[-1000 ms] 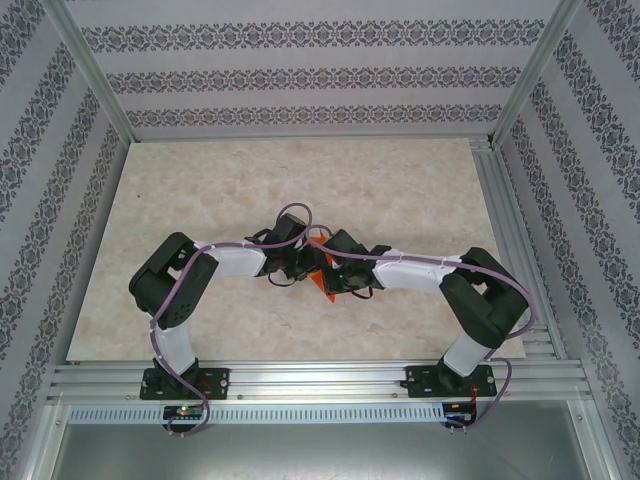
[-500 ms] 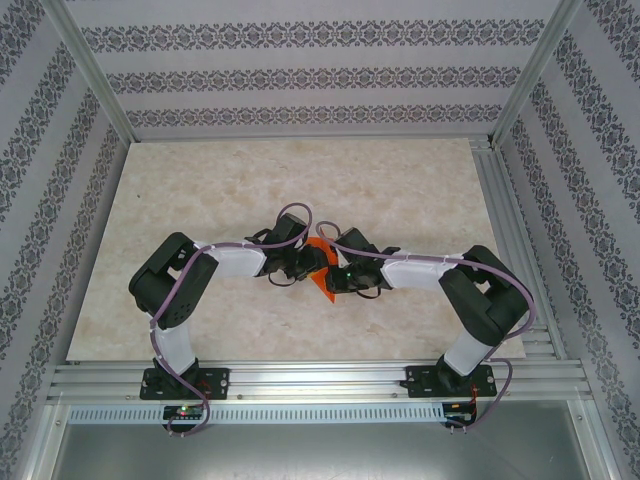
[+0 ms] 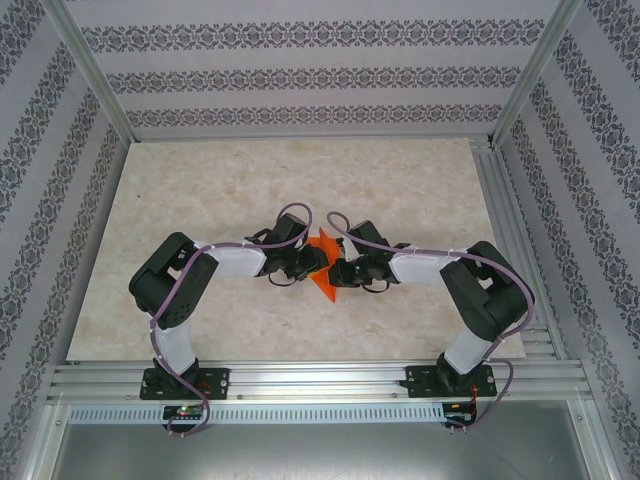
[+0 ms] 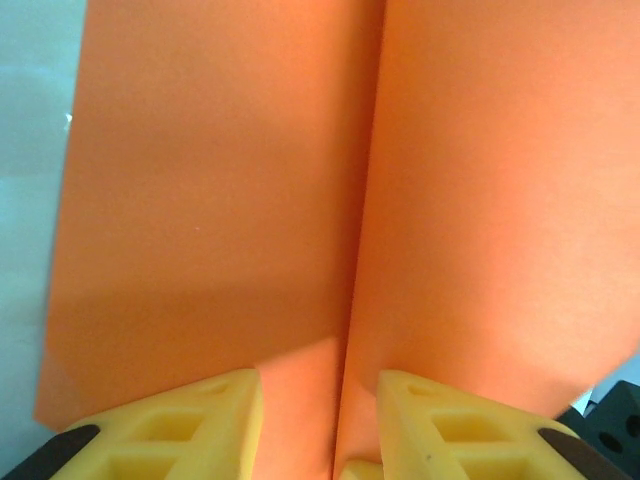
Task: Fold a paper plane with a square sheet of paper (fold left side to right side)
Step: Fourth fold the wing at the center of the table.
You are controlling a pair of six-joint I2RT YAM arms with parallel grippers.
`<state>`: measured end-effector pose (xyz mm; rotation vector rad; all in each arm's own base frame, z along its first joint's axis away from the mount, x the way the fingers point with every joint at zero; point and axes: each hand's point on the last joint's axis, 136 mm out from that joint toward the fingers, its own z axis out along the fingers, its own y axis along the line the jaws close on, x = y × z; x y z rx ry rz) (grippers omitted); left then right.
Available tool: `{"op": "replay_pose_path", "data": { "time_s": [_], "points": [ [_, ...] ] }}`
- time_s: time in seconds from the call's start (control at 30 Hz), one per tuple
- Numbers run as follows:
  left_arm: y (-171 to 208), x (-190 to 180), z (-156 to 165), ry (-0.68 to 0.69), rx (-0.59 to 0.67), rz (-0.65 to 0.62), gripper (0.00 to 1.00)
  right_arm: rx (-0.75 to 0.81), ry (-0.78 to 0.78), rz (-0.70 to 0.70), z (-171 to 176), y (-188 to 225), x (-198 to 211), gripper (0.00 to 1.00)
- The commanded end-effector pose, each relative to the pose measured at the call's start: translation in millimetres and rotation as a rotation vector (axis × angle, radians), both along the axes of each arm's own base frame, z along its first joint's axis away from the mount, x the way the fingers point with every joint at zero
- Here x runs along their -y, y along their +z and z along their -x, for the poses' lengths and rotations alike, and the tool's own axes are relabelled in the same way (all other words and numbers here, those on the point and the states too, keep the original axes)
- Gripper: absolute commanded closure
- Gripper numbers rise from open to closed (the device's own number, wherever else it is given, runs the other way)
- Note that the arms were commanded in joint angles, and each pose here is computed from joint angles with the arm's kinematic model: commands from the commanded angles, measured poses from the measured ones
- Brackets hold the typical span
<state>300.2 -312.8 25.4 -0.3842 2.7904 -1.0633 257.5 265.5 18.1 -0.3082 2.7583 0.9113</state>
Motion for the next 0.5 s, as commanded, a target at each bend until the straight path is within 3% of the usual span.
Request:
{"op": "replay_pose_path", "data": {
  "time_s": [0.0, 0.47],
  "points": [
    [-39.1, -20.9, 20.7, 0.002, -0.091, -0.139, 0.61, -0.017, 0.029, -0.016, 1.5, -7.3, 0.1, 0.88],
    [-27.4, -19.3, 18.2, -0.013, -0.067, -0.132, 0.61, -0.065, 0.021, -0.006, 5.2, -20.2, 0.6, 0.87]
  ]
}}
